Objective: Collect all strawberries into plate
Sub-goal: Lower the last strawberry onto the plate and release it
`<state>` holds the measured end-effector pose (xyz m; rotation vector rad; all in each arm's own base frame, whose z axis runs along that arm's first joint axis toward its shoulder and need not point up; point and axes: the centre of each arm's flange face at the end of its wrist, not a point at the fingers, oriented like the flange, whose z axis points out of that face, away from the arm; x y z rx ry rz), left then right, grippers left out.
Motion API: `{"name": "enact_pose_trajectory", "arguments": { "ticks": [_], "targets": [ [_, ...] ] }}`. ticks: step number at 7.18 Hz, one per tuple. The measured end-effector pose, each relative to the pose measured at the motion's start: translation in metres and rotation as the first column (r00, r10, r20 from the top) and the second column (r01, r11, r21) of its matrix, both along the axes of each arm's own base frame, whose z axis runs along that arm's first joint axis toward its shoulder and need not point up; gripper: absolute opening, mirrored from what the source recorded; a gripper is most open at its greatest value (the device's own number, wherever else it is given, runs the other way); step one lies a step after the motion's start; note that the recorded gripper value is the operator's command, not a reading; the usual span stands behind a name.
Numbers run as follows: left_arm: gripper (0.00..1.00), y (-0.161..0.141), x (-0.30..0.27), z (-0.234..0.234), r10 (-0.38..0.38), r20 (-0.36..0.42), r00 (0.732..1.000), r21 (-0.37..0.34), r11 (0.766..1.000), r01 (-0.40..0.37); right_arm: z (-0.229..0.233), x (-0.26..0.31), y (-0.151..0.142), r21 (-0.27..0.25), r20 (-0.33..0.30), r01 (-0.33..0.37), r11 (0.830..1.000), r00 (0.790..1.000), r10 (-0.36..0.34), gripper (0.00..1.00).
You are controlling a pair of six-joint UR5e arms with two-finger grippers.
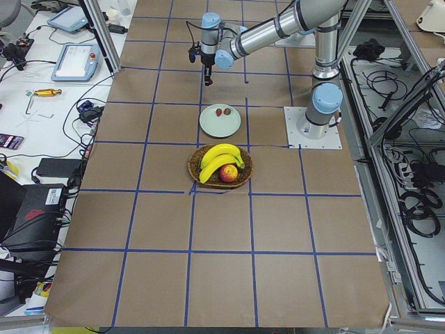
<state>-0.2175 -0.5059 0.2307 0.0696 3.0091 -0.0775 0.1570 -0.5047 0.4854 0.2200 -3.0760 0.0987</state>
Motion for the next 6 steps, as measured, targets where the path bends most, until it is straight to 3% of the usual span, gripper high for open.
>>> {"name": "enact_pose_trajectory", "arguments": {
  "ticks": [2, 3, 4, 6],
  "targets": [
    [0.04, 0.015, 0.079, -0.012, -0.107, 0.014, 0.994, 0.08, 0.991, 0.106, 0.0, 0.0, 0.0, 0.0, 0.0, 0.0, 1.0, 1.0, 0.0, 1.0],
    [0.34, 0.023, 0.114, -0.02, -0.132, 0.014, 0.991, 0.091, 0.987, 0.131, 0.0, 0.0, 0.0, 0.0, 0.0, 0.0, 1.0, 1.0, 0.0, 1.0],
    [0.99, 0.031, 0.14, -0.028, -0.142, 0.013, 0.99, 0.097, 0.985, 0.14, 0.0, 0.0, 0.0, 0.001, 0.0, -0.001, 1.0, 1.0, 0.001, 1.0],
    [1.0, 0.037, 0.142, -0.024, -0.167, 0.004, 0.986, 0.072, 0.984, 0.166, -0.001, 0.001, 0.0, 0.005, 0.0, -0.001, 1.0, 1.0, 0.001, 1.0]
  ]
}}
